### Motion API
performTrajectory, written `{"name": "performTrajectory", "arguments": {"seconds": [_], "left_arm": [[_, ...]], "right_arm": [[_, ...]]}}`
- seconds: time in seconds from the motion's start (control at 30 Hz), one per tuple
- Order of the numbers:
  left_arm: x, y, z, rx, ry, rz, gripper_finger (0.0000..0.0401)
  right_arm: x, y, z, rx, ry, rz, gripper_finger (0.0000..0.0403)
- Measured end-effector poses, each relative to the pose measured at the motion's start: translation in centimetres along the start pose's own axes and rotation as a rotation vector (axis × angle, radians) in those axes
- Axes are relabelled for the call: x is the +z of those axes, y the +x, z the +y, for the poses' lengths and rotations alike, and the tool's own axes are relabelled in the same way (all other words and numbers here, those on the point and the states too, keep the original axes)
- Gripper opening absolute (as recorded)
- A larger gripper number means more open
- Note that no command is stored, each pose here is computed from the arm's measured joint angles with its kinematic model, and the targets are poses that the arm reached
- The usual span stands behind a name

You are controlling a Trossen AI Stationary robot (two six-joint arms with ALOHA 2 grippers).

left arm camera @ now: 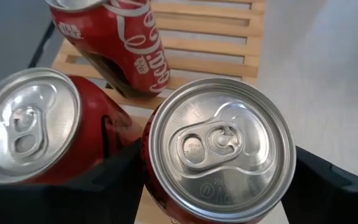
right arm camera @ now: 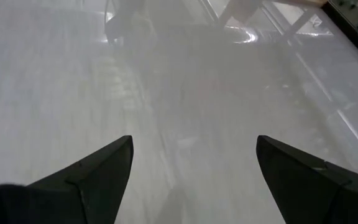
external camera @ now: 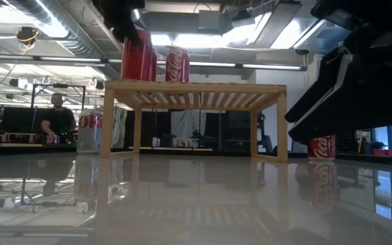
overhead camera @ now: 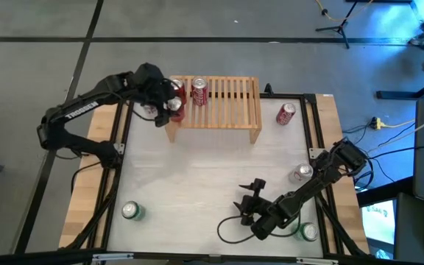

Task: Place canned beverage on shelf
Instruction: Put the red and black soda can on the shelf aligned with the other red and black soda can

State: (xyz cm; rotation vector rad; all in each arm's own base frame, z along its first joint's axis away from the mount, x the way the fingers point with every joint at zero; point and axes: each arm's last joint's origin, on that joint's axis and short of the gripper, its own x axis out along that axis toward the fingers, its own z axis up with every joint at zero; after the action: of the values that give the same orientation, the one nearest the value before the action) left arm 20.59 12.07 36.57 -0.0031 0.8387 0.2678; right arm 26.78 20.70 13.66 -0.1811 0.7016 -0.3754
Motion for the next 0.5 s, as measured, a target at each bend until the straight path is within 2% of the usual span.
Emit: {"name": "performTrajectory", "arguments": {"seconds": [0.3, 0.5], "left_arm": [[-0.09, 0.25, 0.65, 0.003, -0.02, 0.003, 0.0315], [-0.1, 0.24, 0.66, 0.008, 0.005, 0.005, 0.0322]], "right_arm": [[0.01, -0.02, 0.0, -0.006, -0.024, -0.006, 0.0337], [0.03, -0.02, 0.01, -0.006, -0.028, -0.007, 0.0337]]}}
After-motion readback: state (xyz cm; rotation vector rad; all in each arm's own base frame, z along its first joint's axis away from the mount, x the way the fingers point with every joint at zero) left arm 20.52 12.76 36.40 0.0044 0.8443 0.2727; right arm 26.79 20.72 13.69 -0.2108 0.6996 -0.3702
